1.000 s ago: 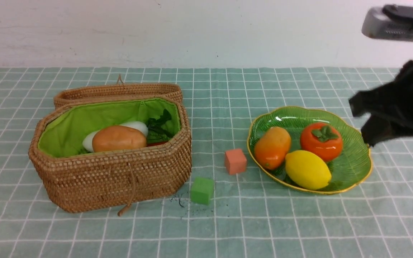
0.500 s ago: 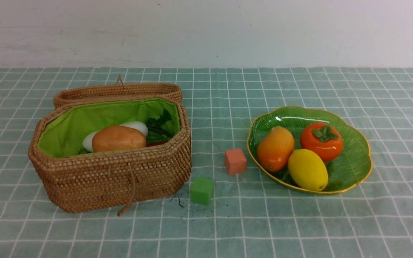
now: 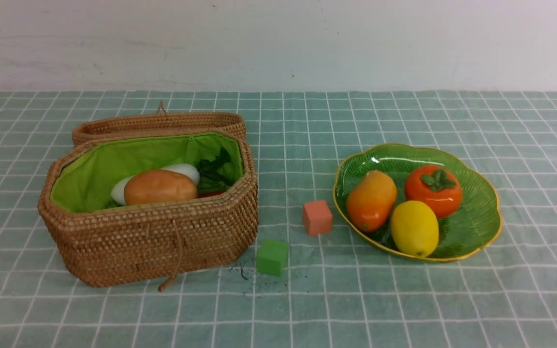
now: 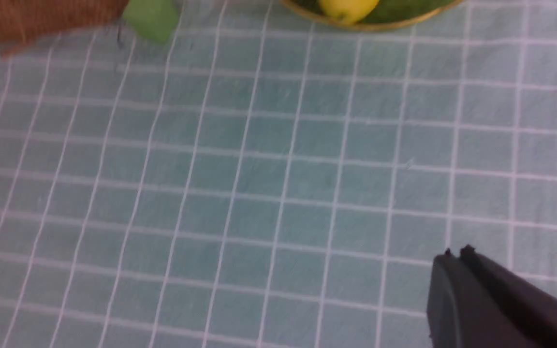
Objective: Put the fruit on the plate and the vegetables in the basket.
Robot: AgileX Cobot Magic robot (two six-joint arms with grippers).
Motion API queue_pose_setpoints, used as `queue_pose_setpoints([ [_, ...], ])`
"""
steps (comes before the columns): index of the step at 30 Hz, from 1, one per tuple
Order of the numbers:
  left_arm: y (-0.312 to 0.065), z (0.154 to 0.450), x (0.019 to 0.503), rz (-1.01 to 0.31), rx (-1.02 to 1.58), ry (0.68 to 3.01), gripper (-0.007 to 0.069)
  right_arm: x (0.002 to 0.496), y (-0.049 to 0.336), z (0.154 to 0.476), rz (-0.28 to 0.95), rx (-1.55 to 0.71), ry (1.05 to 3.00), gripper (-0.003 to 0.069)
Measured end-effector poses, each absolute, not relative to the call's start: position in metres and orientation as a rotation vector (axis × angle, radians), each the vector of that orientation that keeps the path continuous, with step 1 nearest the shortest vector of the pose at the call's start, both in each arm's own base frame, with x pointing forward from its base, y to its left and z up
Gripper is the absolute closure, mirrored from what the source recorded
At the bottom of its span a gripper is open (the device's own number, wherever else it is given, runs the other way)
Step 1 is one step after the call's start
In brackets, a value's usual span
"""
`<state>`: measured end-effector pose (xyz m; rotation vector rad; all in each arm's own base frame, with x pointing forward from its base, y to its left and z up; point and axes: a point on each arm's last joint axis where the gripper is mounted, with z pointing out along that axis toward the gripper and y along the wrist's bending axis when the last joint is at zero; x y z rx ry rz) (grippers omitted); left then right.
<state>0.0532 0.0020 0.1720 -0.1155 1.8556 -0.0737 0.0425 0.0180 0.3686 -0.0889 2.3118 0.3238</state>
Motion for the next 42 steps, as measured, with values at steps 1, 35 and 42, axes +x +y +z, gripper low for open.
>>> queue_pose_setpoints([
  [1,0.002,0.172,0.053,-0.074,-0.115,1.856,0.0386,0.037,0.014,0.371,0.300,-0.062,2.268,0.0666],
  [35,0.002,0.172,0.053,-0.073,-0.116,1.857,0.0386,0.052,0.001,0.174,0.003,-0.040,1.874,0.0640],
  [42,0.002,0.172,0.053,-0.073,-0.116,1.857,0.0386,0.052,0.001,0.174,0.003,-0.040,1.874,0.0634],
])
